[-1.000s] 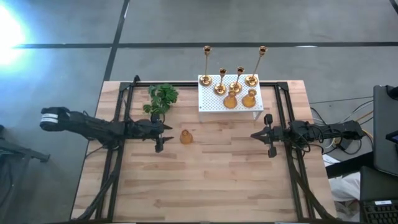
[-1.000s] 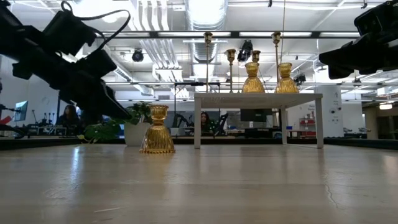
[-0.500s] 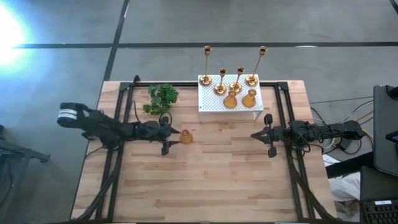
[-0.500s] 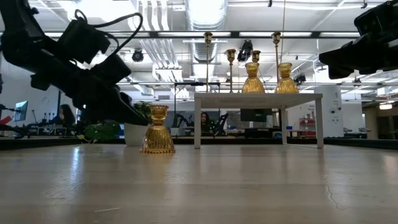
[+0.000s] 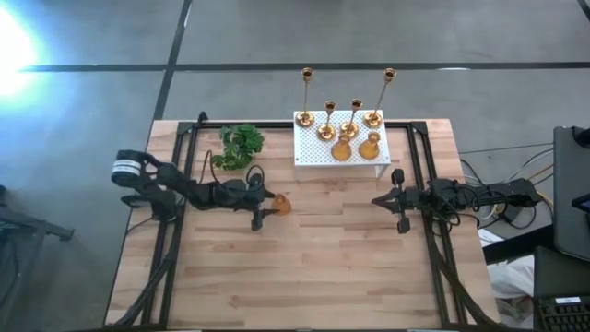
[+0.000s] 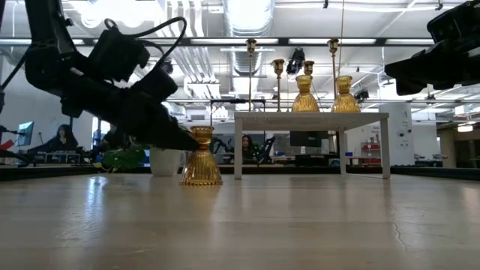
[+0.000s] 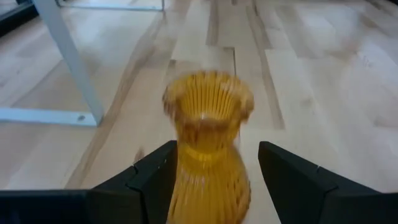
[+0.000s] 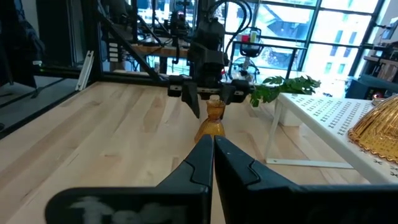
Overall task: Pick & Place candle stick holders
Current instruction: Put the orange glass candle holder on the shelf
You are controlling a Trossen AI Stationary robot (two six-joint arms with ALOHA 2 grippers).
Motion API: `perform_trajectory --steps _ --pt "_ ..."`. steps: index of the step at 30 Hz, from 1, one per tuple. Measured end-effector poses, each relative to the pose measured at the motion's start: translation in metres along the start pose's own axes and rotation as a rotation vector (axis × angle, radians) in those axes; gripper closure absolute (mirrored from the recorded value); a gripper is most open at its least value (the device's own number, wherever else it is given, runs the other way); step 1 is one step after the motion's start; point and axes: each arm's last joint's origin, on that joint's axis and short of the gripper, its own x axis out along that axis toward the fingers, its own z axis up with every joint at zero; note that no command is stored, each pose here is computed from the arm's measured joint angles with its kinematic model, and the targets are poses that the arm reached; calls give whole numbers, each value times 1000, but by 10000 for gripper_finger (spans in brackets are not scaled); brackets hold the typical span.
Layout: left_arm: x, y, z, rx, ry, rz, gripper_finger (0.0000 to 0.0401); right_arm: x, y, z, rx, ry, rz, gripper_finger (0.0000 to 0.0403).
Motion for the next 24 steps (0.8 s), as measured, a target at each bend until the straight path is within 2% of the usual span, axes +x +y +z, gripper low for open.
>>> perform_trajectory --steps 7,15,19,24 --pt "10 -1 9 4 -23 -31 172 0 0 0 0 0 0 394" --pt "24 -1 3 -2 15 -30 180 0 0 0 0 1 0 394" --pt "29 -1 5 -34 -13 -33 206 0 0 0 0 0 0 394" --pt "32 -1 11 -53 -34 -35 269 0 0 0 0 0 -1 394"
